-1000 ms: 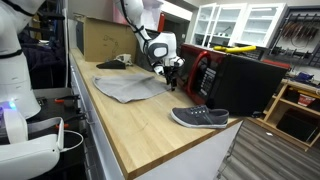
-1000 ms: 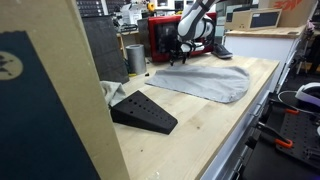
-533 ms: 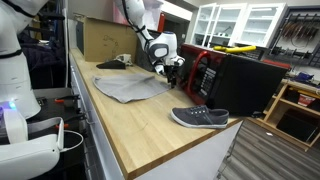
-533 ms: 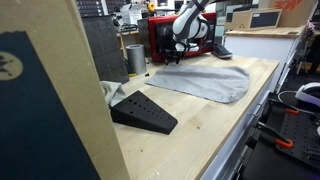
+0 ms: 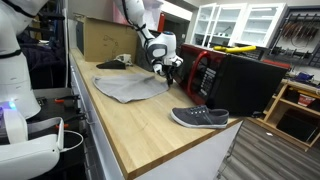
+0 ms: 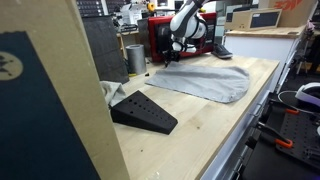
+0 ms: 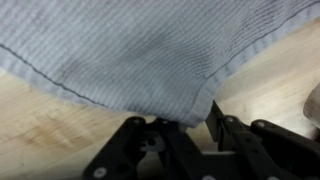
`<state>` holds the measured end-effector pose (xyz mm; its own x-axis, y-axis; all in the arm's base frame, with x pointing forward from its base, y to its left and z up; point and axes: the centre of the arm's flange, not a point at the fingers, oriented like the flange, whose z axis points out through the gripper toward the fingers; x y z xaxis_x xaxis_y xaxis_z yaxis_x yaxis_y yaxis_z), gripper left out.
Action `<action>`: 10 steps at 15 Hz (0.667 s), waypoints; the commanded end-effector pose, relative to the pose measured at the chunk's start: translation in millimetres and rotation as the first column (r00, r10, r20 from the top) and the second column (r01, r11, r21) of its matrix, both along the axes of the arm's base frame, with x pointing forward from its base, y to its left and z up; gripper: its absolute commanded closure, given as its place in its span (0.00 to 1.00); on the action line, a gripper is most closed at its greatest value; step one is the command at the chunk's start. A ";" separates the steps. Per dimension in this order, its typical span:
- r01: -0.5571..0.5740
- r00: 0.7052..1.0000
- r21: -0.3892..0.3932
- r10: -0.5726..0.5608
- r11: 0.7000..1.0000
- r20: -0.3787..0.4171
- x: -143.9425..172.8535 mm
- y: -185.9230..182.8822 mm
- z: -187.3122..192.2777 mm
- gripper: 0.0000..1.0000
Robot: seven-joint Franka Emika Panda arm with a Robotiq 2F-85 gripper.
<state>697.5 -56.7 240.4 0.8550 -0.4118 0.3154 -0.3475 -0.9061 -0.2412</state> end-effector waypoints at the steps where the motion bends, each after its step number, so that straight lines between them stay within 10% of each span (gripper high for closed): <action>1: 0.007 1.000 -0.005 -0.007 1.000 -0.001 -17.8 -0.4 4.8 1.00; 5: 0.013 1.000 -0.048 -0.014 0.999 -0.019 -40.4 -4.1 15.1 0.99; 10: -0.012 0.998 -0.138 0.002 0.990 -0.067 -60.3 -16.9 13.3 0.49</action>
<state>663.0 -74.1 248.2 0.8714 -0.3767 0.3142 -0.3478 -0.9261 -0.1460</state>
